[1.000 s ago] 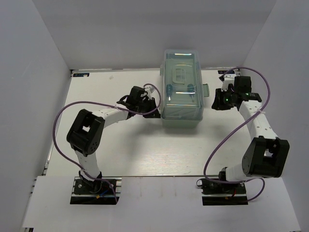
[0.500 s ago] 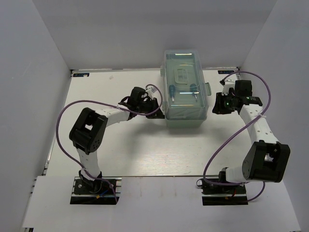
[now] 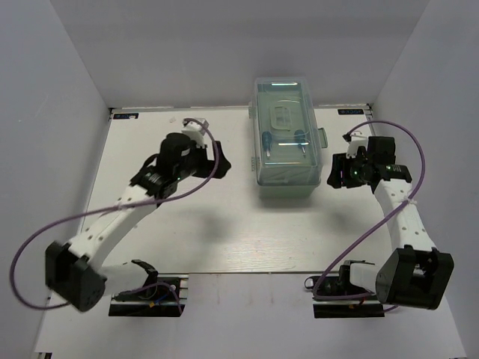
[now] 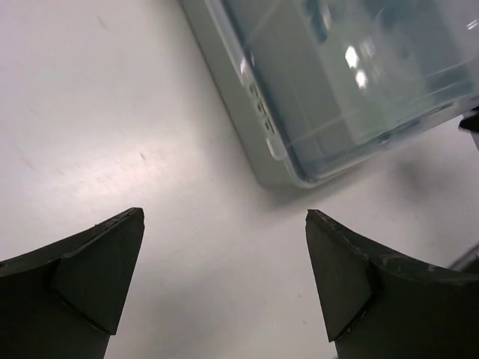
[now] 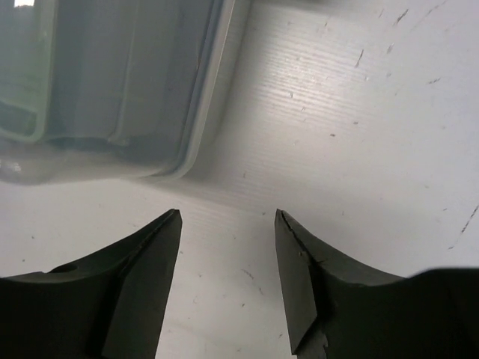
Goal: Sort the tools into containers
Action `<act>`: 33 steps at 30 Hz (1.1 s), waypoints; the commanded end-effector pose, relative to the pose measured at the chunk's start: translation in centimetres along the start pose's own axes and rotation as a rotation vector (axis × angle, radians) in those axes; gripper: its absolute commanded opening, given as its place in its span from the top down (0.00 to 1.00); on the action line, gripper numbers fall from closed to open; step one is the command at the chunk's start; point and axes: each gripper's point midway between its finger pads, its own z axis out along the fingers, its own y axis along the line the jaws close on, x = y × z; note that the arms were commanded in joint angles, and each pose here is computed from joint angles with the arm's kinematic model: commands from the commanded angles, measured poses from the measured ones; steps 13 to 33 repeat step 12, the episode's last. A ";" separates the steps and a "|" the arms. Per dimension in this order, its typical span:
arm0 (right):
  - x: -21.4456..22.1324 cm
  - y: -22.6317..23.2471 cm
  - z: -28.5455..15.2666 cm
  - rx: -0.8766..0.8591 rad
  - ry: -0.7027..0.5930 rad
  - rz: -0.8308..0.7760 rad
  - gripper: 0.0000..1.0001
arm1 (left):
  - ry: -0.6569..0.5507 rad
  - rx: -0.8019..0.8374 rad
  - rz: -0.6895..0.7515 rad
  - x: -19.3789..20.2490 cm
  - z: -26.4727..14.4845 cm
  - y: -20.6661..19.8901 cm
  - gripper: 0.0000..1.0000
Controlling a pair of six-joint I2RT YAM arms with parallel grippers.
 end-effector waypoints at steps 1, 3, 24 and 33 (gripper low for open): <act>0.2 1.0 -1.1 -0.023 -0.039 0.009 0.39 | -0.069 -0.159 0.187 -0.9 -4.0 3.3 0.00; 0.6 1.8 -1.9 -0.039 -0.083 -0.001 0.38 | -0.078 -0.197 0.216 -0.2 -4.9 4.5 0.00; 4.1 2.6 -2.6 -0.001 -0.218 -0.027 0.10 | -0.141 -0.258 0.247 1.5 -8.2 6.4 0.00; 4.1 2.6 -2.6 -0.001 -0.218 -0.027 0.10 | -0.141 -0.258 0.247 1.5 -8.2 6.4 0.00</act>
